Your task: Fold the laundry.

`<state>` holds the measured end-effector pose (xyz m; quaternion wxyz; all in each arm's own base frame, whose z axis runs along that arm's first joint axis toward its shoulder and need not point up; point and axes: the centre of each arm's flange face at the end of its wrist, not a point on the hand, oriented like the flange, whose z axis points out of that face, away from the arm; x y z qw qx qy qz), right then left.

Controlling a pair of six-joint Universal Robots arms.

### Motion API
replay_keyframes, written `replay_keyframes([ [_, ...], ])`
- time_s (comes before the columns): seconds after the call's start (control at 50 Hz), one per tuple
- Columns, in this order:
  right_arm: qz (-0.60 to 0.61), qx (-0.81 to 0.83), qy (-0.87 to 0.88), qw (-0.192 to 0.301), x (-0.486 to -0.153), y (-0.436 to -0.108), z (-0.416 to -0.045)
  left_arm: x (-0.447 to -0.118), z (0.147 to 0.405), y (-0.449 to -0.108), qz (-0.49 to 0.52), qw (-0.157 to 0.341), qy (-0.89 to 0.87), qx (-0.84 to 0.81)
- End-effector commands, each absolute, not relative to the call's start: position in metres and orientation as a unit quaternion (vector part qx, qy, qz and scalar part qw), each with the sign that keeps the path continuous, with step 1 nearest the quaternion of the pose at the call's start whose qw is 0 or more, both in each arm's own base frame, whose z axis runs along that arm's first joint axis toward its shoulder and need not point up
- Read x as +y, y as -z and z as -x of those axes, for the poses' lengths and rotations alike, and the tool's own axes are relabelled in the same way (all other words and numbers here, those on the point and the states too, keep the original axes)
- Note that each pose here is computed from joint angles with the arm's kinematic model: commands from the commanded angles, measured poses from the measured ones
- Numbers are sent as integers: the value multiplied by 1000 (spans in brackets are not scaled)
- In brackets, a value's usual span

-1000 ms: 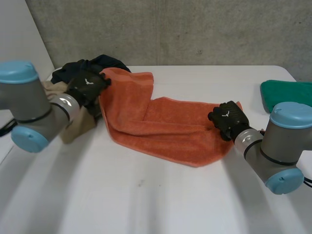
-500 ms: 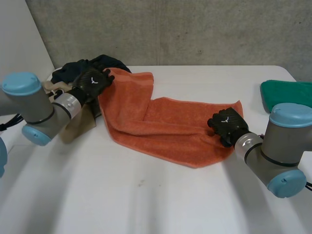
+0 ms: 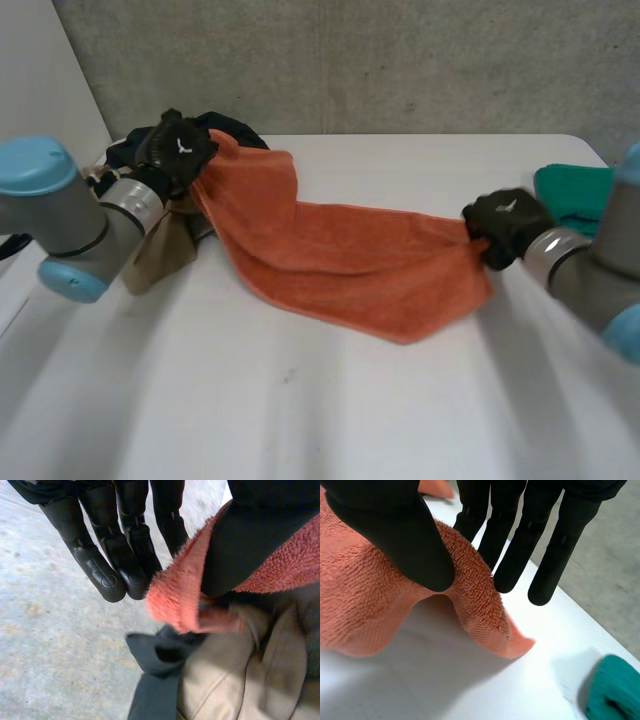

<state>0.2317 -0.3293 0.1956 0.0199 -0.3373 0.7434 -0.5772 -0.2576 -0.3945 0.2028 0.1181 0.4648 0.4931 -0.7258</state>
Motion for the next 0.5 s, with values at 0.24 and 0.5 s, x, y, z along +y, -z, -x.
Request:
replay_keyframes([
  [0.24,341,790,510,-7,-409,-198,-223,-270,236,-217,-354,-34,687,634],
  [0.5,260,768,579,-79,-412,-221,-213,-261,232,-191,-340,-31,627,700],
])
